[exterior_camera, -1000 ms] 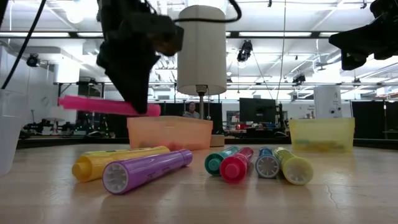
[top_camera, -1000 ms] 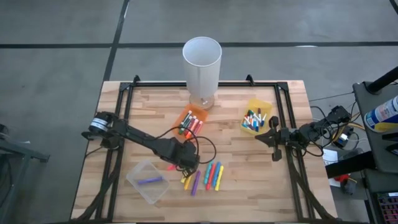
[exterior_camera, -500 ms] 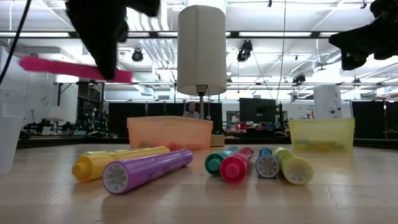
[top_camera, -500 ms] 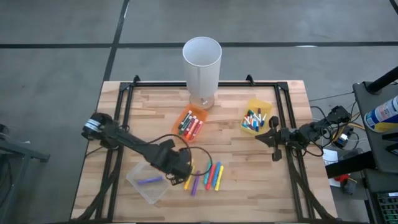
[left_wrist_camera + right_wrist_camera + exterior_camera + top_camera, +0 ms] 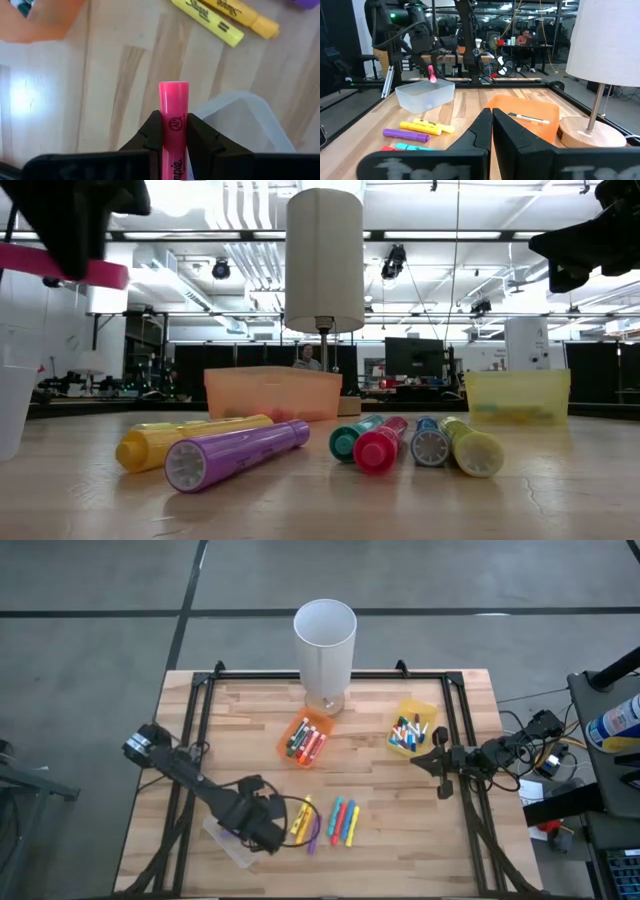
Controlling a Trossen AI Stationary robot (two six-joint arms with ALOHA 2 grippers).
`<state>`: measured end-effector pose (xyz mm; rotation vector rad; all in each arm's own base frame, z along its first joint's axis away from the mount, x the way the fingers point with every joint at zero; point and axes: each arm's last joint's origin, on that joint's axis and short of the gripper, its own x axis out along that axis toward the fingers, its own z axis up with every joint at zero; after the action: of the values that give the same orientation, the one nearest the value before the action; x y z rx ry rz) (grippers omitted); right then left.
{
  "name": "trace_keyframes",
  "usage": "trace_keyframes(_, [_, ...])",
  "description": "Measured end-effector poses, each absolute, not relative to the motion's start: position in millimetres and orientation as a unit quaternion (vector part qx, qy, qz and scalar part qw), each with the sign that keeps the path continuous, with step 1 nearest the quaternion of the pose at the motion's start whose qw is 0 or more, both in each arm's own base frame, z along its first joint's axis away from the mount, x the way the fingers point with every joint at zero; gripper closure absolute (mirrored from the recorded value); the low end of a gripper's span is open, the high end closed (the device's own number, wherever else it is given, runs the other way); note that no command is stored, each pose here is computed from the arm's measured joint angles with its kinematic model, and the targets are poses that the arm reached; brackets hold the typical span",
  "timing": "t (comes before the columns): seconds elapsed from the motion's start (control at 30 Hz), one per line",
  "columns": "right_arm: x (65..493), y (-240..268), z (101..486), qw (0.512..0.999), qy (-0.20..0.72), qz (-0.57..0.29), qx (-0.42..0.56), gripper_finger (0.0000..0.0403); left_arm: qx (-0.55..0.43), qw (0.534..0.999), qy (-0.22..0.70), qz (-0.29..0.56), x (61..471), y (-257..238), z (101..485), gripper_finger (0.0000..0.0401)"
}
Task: Pick & Place Markers
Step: Put the pink highlighter pen into the white bin, then put the left light yellow highlighter pen into the white bin
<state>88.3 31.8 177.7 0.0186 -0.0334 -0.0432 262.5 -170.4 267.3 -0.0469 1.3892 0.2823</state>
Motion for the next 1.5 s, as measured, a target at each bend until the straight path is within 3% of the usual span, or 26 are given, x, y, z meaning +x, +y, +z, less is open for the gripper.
trace_keyframes(0.53, [88.3,31.8,177.7,1.0,-0.017,-0.022,0.009,0.0394,-0.006,0.727,0.674,0.131,225.0,-201.0,262.7,0.035])
trace_keyframes(0.9, [88.3,31.8,177.7,1.0,-0.017,-0.022,0.009,0.0394,-0.021,0.731,0.676,0.092,223.0,-207.8,226.6,0.0348])
trace_keyframes(1.3, [88.3,31.8,177.7,1.0,-0.017,-0.022,0.009,0.0394,-0.056,0.722,0.681,0.107,222.1,-208.0,220.7,0.0284])
trace_keyframes(1.5, [88.3,31.8,177.7,1.0,-0.017,-0.022,0.009,0.0394,-0.063,0.727,0.674,0.113,227.6,-204.7,223.8,0.0276])
